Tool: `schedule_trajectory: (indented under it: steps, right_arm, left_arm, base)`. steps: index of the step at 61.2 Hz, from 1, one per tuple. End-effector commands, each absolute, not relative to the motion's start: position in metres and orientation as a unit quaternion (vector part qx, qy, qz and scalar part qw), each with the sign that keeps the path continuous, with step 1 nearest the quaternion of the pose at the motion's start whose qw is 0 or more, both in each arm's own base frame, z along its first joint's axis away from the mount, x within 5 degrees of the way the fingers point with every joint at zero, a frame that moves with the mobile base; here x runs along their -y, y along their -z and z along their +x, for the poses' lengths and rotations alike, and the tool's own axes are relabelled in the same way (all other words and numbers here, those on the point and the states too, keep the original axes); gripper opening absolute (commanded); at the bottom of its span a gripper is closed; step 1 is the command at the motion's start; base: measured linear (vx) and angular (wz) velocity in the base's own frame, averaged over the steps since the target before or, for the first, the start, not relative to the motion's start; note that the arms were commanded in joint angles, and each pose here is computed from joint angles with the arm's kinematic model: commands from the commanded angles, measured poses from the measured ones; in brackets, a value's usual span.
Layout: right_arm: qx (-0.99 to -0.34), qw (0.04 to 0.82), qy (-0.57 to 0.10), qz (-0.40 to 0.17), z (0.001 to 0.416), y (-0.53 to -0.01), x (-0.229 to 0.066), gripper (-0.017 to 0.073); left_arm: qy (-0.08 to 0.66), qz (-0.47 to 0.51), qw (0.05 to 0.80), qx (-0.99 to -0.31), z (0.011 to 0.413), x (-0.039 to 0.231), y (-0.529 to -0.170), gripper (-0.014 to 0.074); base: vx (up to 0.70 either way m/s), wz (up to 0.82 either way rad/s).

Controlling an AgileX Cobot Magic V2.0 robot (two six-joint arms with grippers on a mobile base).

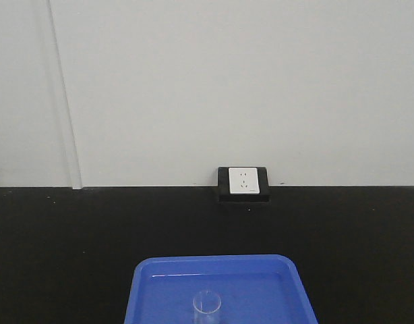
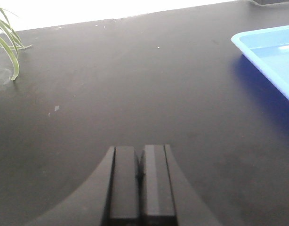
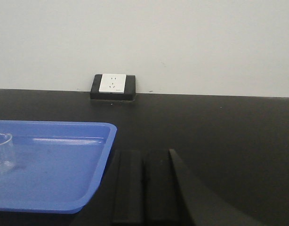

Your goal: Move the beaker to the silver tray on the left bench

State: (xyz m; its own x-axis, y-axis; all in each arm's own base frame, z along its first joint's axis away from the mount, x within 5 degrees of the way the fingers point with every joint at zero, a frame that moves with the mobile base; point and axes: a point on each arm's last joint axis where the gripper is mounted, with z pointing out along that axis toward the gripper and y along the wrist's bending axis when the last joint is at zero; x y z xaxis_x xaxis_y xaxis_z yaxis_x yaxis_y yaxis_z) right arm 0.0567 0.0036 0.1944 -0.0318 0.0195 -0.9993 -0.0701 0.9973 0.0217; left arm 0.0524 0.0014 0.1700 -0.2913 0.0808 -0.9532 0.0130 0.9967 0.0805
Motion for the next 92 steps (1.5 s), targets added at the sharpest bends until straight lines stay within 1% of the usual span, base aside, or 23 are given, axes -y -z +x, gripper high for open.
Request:
schedule_trajectory:
  steps: [1,49,56,62,71,81,86,92]
  right_arm:
    - [-0.686,0.727,-0.03,-0.024,0.056,-0.201,-0.004,-0.0011]
    - [-0.682,0.73,-0.031,-0.024,0.056,-0.202,-0.004,-0.0011]
    - [-0.643,0.764,-0.048,-0.017,0.054,-0.212,-0.005,-0.0011]
    - [-0.601,0.796,-0.078,0.004,0.051,-0.232,-0.005,-0.0011]
    - [-0.572,0.817,-0.075,0.002,0.046,-0.291,-0.004,-0.0011]
    - [-0.581,0.812,-0.042,-0.023,0.073,-0.354,-0.007,-0.0011]
    - [-0.594,0.803,-0.046,-0.019,0.094,-0.375,-0.008,-0.0011]
    - [-0.613,0.788,-0.062,-0.005,0.117,-0.387,-0.01,-0.0011]
  left_arm:
    - [-0.025,0.031,0.62,-0.784,0.054,-0.001,-0.17,0.0001]
    - [-0.025,0.031,0.62,-0.784,0.054,-0.001,-0.17,0.0001]
    - [-0.025,0.031,0.62,-0.784,0.054,-0.001,-0.17,0.0001]
    - [-0.025,0.031,0.62,-0.784,0.054,-0.001,-0.17,0.0001]
    - [-0.025,0.031,0.62,-0.784,0.054,-0.001,-0.17,0.0001]
    - [-0.025,0.031,0.62,-0.784,0.054,-0.001,-0.17,0.0001]
    - [-0.025,0.031,0.62,-0.784,0.054,-0.001,-0.17,0.0001]
    - [-0.025,0.031,0.62,-0.784,0.054,-0.001,-0.17,0.0001]
  base:
    - [0.0,0.0]
    - [0.0,0.0]
    - [0.0,0.0]
    - [0.0,0.0]
    - [0.0,0.0]
    - [0.0,0.0]
    - [0.0,0.0]
    - [0.0,0.0]
